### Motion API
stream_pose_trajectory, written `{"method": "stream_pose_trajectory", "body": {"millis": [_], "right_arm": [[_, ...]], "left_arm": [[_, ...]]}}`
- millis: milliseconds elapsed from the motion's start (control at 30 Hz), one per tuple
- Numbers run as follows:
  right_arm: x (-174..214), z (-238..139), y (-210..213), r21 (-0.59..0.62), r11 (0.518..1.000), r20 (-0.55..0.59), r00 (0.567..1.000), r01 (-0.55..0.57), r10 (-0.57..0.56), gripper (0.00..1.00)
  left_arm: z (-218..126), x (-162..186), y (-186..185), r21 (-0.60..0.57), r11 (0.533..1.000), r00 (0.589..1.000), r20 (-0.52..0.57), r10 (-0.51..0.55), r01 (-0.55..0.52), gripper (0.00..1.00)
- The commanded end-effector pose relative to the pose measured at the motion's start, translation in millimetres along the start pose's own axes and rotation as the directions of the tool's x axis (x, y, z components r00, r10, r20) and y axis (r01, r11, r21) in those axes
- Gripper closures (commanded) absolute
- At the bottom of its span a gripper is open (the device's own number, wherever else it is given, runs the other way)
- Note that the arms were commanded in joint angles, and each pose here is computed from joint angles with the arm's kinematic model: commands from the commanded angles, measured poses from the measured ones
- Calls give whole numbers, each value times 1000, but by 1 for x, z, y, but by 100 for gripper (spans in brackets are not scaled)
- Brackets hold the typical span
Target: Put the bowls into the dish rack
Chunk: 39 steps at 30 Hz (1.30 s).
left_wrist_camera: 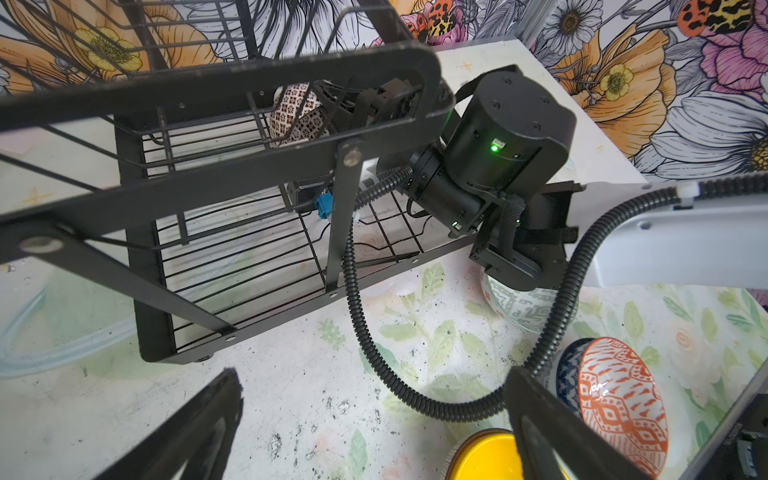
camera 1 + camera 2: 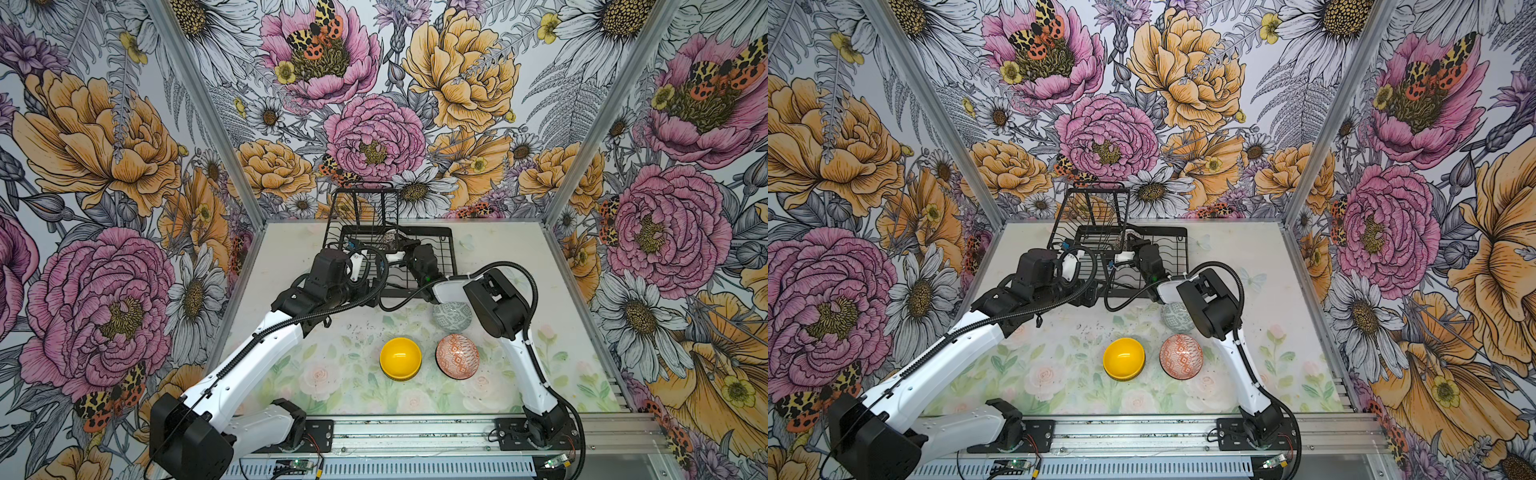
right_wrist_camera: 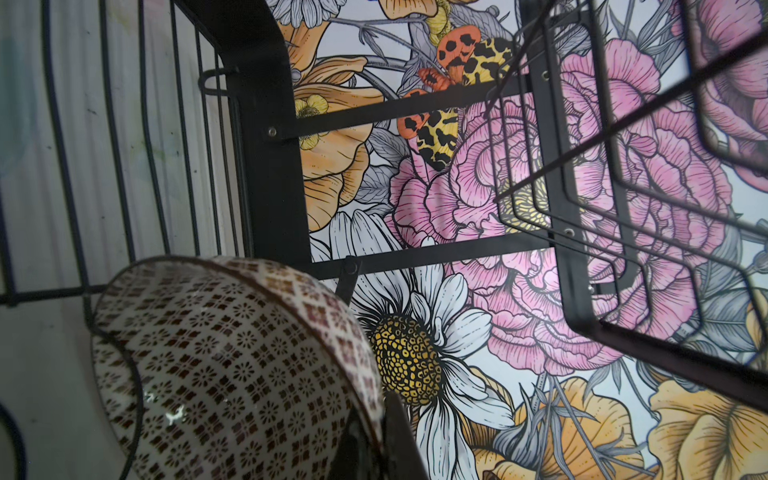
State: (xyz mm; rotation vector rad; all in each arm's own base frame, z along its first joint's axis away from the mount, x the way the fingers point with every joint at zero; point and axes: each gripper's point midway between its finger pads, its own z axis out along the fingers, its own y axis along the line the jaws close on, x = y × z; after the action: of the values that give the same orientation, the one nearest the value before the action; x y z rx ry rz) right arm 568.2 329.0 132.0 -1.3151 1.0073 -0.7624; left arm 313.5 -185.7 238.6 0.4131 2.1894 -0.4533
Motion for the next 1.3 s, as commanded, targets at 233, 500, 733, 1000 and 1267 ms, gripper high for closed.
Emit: {"method": "stream_pose_trajectory", "body": {"millis": [233, 500, 733, 1000, 1267], "right_arm": [[17, -5, 20, -127, 992, -91, 996, -26, 14, 94], [16, -6, 13, -120, 992, -91, 996, -32, 21, 87], [16, -4, 6, -114, 993, -97, 995, -38, 27, 79], [14, -5, -2, -96, 995, -94, 995, -36, 27, 71], [13, -7, -14, -76, 996, -94, 995, -36, 29, 36]], "left_arm": [[0, -4, -3, 23, 1000, 1000, 19, -18, 18, 1], [0, -3, -4, 26, 1000, 1000, 16, -18, 17, 1], [-2, -3, -4, 24, 1000, 1000, 22, -18, 18, 1], [-2, -4, -5, 26, 1000, 1000, 25, -18, 17, 1], [-3, -5, -6, 30, 999, 1000, 27, -16, 15, 1]]}}
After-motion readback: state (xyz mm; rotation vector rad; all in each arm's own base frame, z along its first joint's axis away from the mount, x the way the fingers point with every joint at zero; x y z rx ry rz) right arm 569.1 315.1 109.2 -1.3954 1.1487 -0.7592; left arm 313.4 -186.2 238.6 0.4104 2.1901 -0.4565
